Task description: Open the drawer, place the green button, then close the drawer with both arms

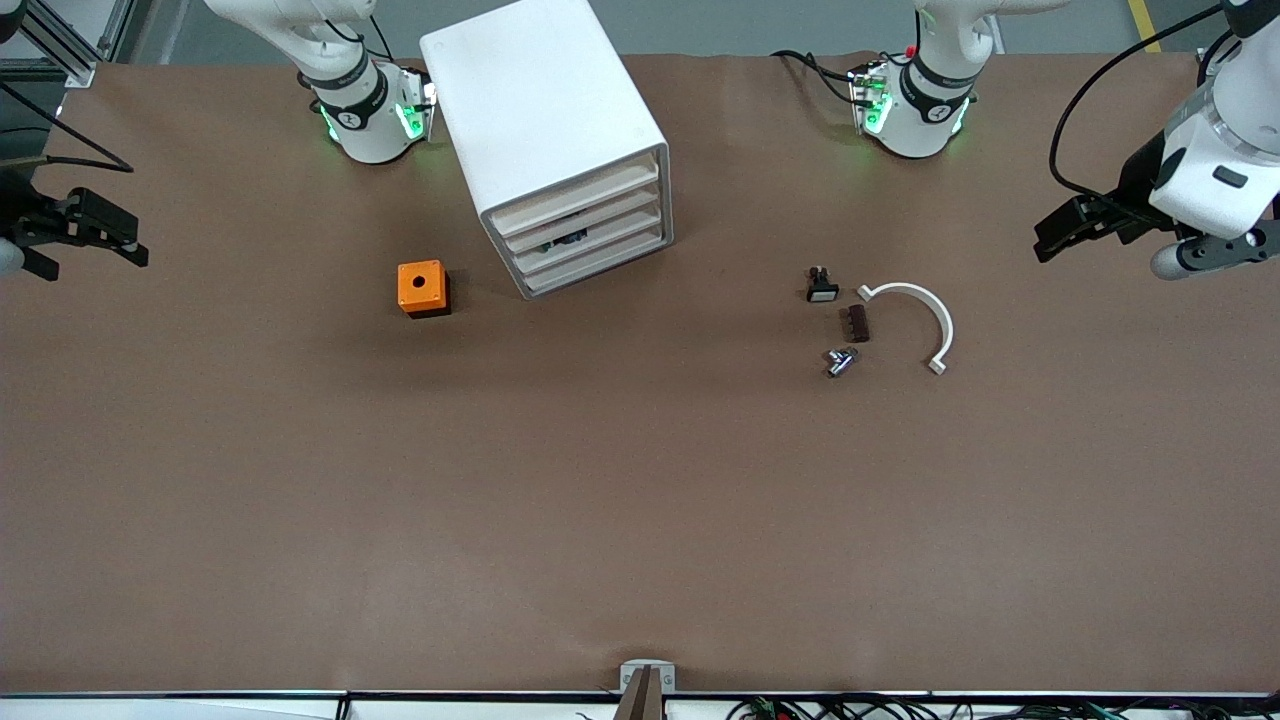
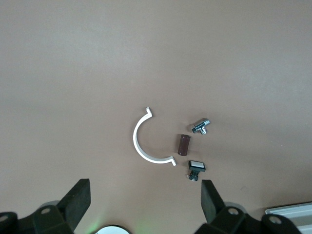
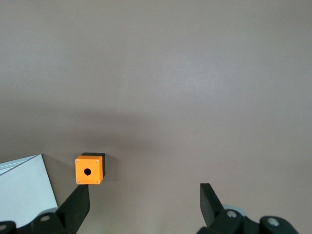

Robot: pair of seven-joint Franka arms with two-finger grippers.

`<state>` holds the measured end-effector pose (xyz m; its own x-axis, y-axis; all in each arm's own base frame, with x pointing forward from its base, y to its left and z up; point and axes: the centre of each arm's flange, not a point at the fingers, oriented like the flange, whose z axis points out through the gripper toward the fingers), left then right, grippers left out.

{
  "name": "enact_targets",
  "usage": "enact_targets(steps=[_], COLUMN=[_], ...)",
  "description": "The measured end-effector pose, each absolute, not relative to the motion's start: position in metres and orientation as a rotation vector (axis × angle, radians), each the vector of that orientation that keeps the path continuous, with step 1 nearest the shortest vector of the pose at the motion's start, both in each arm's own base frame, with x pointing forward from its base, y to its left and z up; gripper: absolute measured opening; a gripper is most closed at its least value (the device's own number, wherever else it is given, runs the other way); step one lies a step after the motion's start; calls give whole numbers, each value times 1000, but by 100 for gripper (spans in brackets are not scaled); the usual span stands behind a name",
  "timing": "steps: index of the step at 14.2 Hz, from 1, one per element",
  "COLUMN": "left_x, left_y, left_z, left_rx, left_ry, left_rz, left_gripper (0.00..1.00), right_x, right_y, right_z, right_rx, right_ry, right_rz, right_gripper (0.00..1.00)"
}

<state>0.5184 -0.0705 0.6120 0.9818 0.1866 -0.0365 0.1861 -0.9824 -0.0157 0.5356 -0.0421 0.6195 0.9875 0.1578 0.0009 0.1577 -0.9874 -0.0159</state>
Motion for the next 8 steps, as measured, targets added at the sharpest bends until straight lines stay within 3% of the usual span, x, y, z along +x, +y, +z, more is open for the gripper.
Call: enact_targets(steps=[8], left_x=[508], left_y=[-72], left_z=[629], left_rx=[-3121], left_ry=[-256], left_rz=[8], left_gripper=[100], right_x=[534], right_y=[-49], right_z=[623], right_rx=[-3120], right_ry=[-185], right_rz=[-11], right_gripper=[100])
